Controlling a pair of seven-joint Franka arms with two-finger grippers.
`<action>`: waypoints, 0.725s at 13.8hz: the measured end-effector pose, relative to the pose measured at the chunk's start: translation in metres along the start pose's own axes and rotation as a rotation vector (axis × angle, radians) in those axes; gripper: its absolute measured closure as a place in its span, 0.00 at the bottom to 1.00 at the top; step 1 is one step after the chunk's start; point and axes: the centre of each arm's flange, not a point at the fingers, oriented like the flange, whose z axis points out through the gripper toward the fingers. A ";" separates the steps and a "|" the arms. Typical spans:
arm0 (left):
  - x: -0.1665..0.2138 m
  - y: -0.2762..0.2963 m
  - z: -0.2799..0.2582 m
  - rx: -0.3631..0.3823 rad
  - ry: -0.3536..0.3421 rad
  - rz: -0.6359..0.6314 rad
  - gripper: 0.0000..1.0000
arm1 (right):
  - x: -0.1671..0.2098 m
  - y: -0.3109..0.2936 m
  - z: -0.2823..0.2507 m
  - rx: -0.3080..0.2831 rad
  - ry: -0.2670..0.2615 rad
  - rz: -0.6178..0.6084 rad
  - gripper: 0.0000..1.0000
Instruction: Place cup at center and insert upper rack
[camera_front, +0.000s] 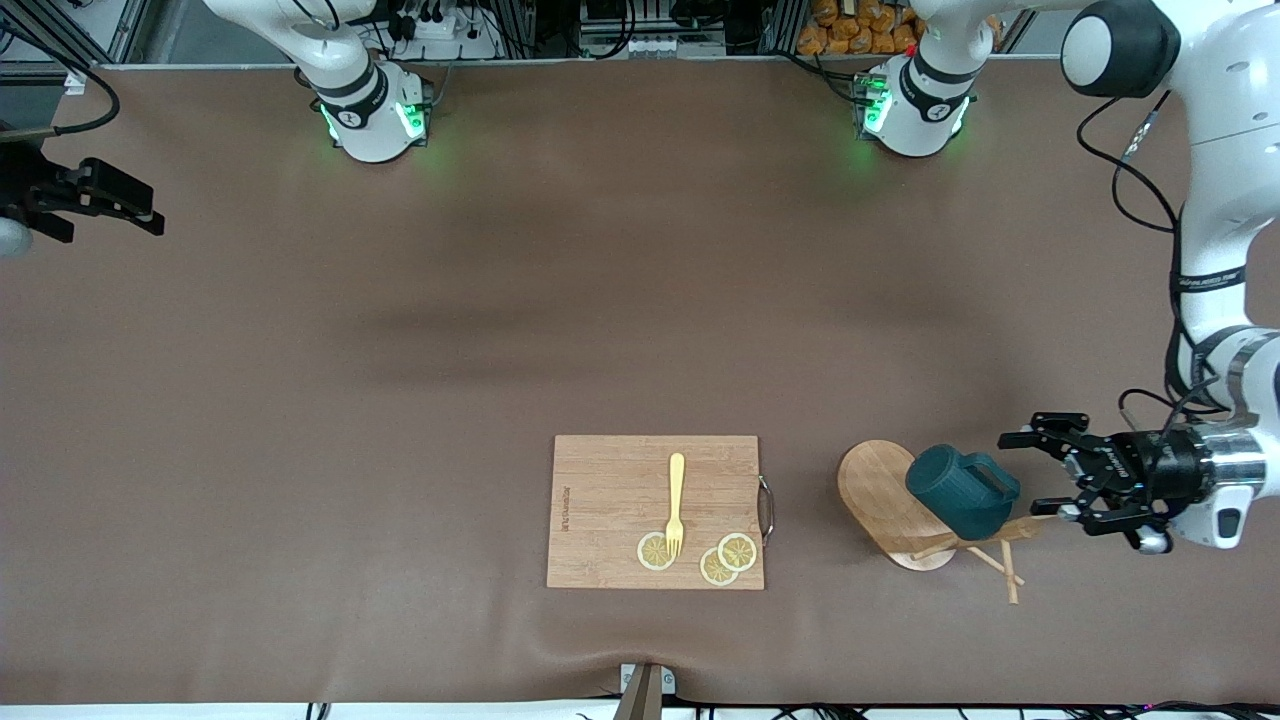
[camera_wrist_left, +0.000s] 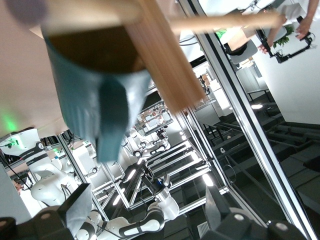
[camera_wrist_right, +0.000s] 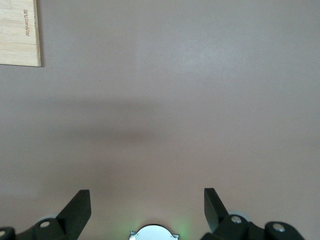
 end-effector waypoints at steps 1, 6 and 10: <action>-0.013 0.006 -0.006 -0.001 0.003 0.019 0.00 | 0.000 0.000 0.000 0.000 0.000 -0.001 0.00; -0.068 0.024 -0.028 0.050 0.082 0.094 0.00 | 0.000 -0.001 0.000 0.000 0.000 -0.003 0.00; -0.074 0.020 -0.057 0.055 0.131 0.103 0.00 | 0.000 -0.002 0.000 0.000 0.000 -0.003 0.00</action>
